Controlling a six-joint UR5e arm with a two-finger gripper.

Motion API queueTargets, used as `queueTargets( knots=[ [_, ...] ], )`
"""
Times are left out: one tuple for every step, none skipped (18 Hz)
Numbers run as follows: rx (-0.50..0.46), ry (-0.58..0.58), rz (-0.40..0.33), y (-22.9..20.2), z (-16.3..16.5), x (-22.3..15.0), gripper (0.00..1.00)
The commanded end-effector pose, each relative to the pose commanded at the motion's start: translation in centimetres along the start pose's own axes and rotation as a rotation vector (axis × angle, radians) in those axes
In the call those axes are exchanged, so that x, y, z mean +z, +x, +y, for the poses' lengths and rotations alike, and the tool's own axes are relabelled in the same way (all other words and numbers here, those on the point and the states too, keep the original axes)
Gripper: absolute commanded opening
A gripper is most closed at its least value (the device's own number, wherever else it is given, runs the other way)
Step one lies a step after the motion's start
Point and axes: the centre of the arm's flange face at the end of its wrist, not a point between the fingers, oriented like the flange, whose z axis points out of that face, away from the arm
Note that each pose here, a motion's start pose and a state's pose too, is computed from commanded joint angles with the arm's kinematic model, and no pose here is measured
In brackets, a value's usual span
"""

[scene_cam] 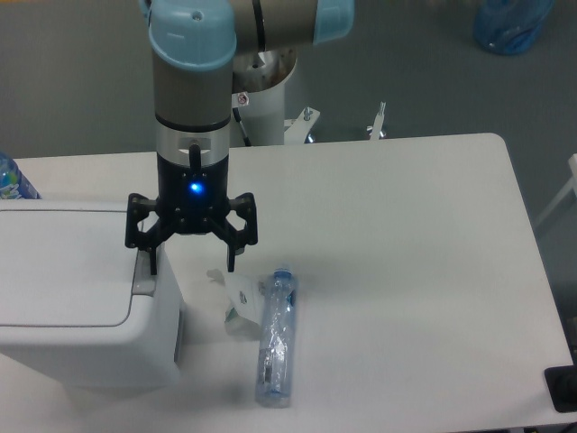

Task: Open the trash can
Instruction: 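Lower the gripper fingers onto the edge of the bin lid, then push the bin lid edge so the lid swings open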

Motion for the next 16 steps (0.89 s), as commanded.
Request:
queueTargets(
  knots=[
    [0.0,-0.002,-0.001,0.07,0.06,0.07,1.0],
    [-0.001,-0.003,-0.001,-0.05,0.04,0.17,1.0],
    [-0.001,-0.003,-0.001,0.04,0.06,0.18,1.0],
    [-0.001,-0.005,-0.001,0.02,0.05,0.28,1.0],
    [-0.001,-0.005,-0.001,0.02,0.05,0.28,1.0],
    [-0.001,-0.006,-0.001,0.01,0.1,0.35,1.0],
    [0.0,-0.008,-0.001,0.0,0.14,0.41,1.0],
    [0.0,-0.006,-0.001,0.0,0.13,0.4,1.0],
    [0.0,-0.006,-0.001,0.0,0.13,0.4,1.0],
    [0.0,-0.006,-0.001,0.0,0.13,0.4,1.0],
    [0.0,-0.006,-0.001,0.0,0.13,0.4,1.0],
    [0.0,-0.006,-0.001,0.0,0.13,0.4,1.0],
    [0.0,-0.006,-0.001,0.0,0.13,0.4,1.0],
    [0.0,-0.009,-0.001,-0.04,0.12,0.6,1.0],
    [0.0,-0.009,-0.001,-0.04,0.12,0.61,1.0],
    [0.0,-0.009,-0.001,-0.04,0.12,0.61,1.0]
  ],
)
